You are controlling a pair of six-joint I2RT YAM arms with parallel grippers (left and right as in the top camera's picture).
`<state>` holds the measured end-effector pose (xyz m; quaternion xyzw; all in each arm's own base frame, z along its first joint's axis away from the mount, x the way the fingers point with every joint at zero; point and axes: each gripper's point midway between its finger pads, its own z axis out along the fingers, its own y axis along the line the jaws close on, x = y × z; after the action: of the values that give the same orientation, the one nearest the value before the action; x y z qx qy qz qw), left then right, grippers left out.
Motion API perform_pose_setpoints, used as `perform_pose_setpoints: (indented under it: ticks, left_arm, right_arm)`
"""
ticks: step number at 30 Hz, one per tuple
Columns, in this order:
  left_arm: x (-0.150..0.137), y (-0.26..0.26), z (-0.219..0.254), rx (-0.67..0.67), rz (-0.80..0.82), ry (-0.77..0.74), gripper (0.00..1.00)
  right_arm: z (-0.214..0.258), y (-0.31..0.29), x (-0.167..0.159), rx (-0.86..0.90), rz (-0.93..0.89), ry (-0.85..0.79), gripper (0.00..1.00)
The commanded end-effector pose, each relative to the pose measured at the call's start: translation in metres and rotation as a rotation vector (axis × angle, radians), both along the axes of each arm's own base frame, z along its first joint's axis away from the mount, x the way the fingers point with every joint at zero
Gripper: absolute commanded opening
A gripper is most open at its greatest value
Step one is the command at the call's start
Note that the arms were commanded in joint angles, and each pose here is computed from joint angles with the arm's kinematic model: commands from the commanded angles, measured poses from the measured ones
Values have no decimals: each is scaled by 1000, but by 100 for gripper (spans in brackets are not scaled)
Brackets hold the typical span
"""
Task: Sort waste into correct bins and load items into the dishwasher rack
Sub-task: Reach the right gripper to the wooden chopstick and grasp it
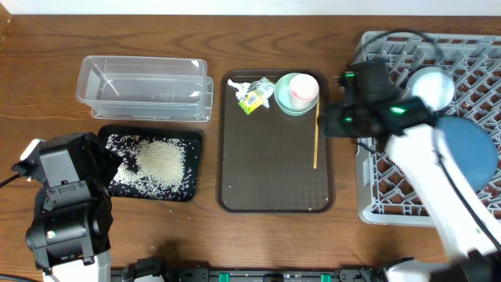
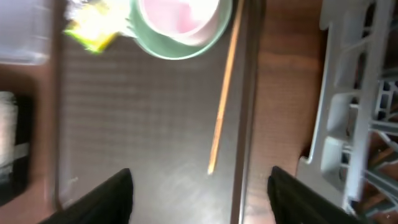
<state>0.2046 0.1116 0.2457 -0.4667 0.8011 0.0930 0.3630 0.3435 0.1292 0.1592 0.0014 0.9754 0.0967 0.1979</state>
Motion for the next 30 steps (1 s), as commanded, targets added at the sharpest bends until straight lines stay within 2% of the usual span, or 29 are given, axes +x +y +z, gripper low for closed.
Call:
perform_pose_setpoints:
  ticks: [1,7,15,23,27,30]
  left_arm:
    - [-1,2,5,7,10,-9,94]
    - [-1,2,5,7,10,-9,94]
    - [-1,2,5,7,10,-9,94]
    - [-1,2,5,7,10,-9,94]
    - [-1,2,5,7,10,-9,94]
    - [-1,2,5,7,10,-9,94]
  right_arm:
    - [-32,-7,15,-111,-122,24,56]
    - [-85,21,23,-81,-74,122,47]
    - [-145,20,20,-134,-82,240,43]
    - [-171,12,15,-190,-96,289,42]
    - [-173,11,14,-193,-96,296,25]
    - [-169,14,13,-170,-93,301,8]
